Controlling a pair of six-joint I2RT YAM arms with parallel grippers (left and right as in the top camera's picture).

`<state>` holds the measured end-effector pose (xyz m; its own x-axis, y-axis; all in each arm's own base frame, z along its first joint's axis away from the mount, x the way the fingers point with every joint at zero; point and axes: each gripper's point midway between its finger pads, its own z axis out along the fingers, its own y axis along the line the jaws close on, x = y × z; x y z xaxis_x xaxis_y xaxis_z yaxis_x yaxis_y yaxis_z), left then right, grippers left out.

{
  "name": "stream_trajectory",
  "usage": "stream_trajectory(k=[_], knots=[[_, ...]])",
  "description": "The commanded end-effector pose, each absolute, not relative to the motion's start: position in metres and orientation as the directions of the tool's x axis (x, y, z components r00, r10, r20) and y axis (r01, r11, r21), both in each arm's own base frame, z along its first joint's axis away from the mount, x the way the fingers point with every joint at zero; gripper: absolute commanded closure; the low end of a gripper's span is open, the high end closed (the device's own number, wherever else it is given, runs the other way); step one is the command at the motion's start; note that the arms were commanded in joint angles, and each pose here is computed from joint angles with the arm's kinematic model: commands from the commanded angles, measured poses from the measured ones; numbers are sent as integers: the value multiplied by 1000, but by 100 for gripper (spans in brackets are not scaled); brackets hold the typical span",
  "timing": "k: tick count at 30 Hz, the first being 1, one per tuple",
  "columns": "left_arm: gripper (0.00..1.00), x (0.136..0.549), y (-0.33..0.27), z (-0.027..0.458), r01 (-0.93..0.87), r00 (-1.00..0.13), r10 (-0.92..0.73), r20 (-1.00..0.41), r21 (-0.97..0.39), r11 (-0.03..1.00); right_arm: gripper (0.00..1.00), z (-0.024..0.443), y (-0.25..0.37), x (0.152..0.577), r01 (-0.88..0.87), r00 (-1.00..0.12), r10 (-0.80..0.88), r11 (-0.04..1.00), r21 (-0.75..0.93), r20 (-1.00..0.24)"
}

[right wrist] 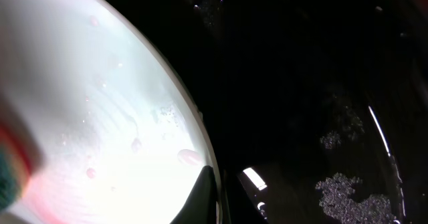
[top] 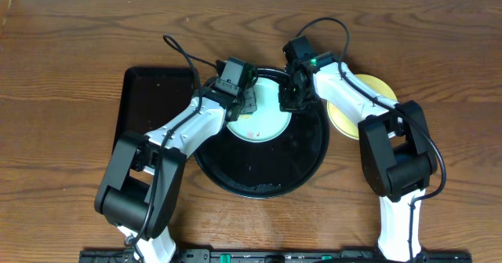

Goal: Clean dirty plates on tray and stack at the side
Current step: 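Scrub the mint plate with the sponge while the right gripper holds it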

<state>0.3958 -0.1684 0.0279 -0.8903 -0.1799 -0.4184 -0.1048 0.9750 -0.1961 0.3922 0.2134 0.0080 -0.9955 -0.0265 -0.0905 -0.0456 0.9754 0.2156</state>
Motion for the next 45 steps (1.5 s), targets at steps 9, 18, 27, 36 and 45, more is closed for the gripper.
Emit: stream_trajectory(k=[9,18,27,36,45], knots=[[93,343,-231,37,39,-989,-45,-142,-539,841,99,1,217,384,-71,-996,-58,976,206,-70],[93,415,-167,38,-59,-858,-154,-489,-204,977,99,1,216,383,-70,-996,-58,976,205,-65],[92,405,-98,34,-219,-857,-168,-487,48,975,99,1,216,383,-71,-996,-59,977,203,-63],[92,383,-71,110,-268,-865,-280,-416,-90,959,99,1,218,381,-89,-995,-78,971,220,-61],[92,380,-24,179,-319,-757,-354,-549,-163,934,99,32,212,386,-179,-982,-153,947,266,-114]])
